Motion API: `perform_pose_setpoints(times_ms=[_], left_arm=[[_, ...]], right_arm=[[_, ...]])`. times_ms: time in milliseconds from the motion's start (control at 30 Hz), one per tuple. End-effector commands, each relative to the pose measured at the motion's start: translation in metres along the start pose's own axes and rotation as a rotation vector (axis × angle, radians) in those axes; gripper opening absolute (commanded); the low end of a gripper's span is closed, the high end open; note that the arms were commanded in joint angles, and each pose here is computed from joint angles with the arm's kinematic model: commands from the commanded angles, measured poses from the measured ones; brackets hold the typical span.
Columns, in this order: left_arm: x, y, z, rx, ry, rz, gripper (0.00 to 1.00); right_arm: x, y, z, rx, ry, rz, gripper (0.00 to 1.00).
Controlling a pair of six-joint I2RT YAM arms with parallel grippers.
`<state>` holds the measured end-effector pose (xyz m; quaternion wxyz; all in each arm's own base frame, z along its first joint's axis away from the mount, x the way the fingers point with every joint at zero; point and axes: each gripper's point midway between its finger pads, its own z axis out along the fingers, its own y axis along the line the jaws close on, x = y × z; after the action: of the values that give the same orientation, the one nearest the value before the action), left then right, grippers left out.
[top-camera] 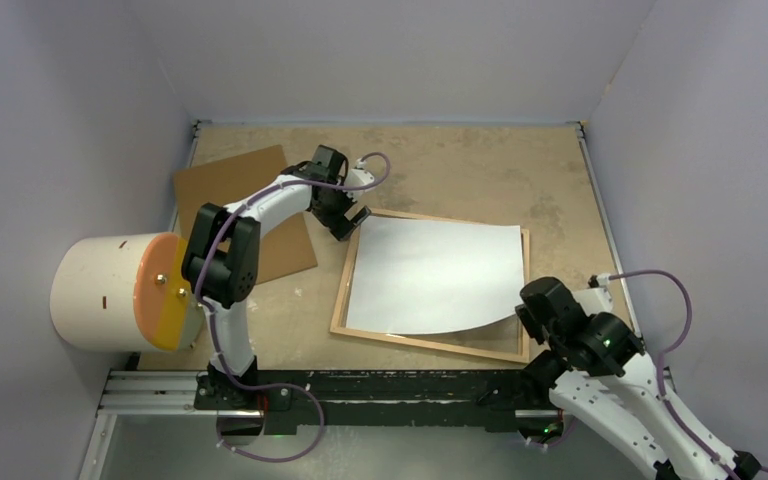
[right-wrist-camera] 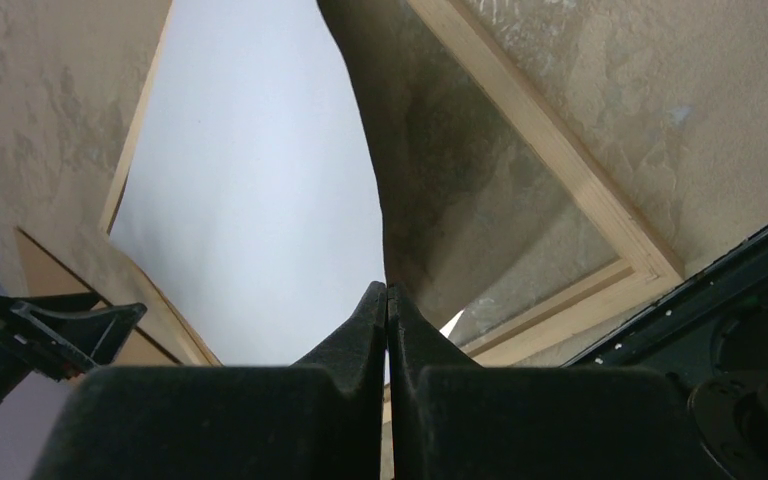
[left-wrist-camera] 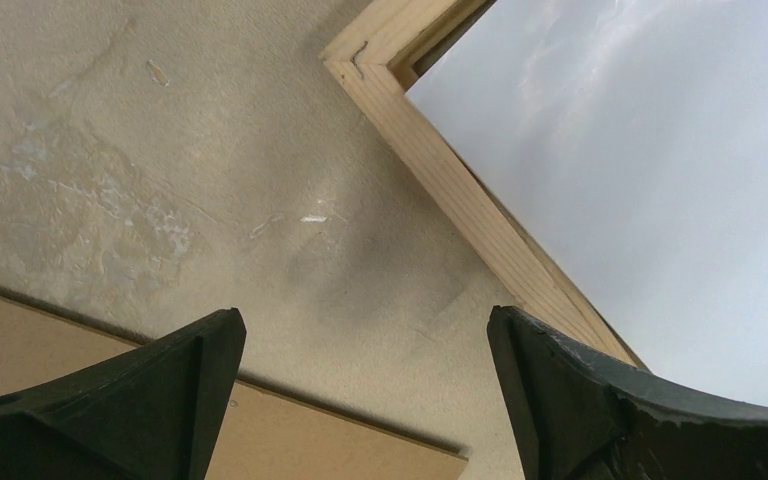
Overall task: Put the photo into the frame
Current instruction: Move the photo to the photo frame.
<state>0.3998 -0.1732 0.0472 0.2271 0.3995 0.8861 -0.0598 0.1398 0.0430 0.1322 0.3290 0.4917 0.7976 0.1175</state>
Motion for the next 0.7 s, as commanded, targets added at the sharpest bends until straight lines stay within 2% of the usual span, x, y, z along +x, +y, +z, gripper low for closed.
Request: perform_pose_setpoints(times_ms=[0, 133, 433, 467, 500, 567, 600, 633, 667], left_arm=[[-0.021, 0.003, -0.006, -0.018, -0.054, -0.004, 1.0], [-0.019, 0.003, -0.006, -0.022, -0.047, -0.007, 1.0], [-0.012, 0.005, -0.009, -0.042, -0.026, 0.016, 1.0], [-0.012, 0.006, -0.01, -0.044, -0.025, 0.018, 1.0], [-0.012, 0.006, -0.011, -0.045, -0.026, 0.02, 1.0], [-0.012, 0.007, -0.015, -0.051, -0.028, 0.026, 1.0], [-0.012, 0.008, -0.016, -0.054, -0.029, 0.029, 1.0], [-0.011, 0.008, -0.017, -0.055, -0.029, 0.029, 1.0], [-0.011, 0.008, -0.018, -0.054, -0.03, 0.032, 1.0]], right_arm=[[0.005, -0.003, -0.005, 0.015, 0.037, -0.034, 0.0], [0.024, 0.0, 0.002, 0.004, 0.113, -0.041, 0.0], [0.032, 0.004, 0.008, -0.025, 0.133, -0.06, 0.0], [0.033, 0.003, 0.009, -0.022, 0.138, -0.067, 0.03], [0.034, 0.002, 0.009, -0.017, 0.142, -0.073, 0.16], [0.033, 0.0, 0.008, -0.01, 0.141, -0.091, 0.47], [0.031, 0.0, 0.006, -0.005, 0.135, -0.096, 0.66], [0.029, -0.001, 0.005, 0.004, 0.13, -0.104, 0.91], [0.028, -0.002, 0.004, 0.016, 0.127, -0.11, 0.98]])
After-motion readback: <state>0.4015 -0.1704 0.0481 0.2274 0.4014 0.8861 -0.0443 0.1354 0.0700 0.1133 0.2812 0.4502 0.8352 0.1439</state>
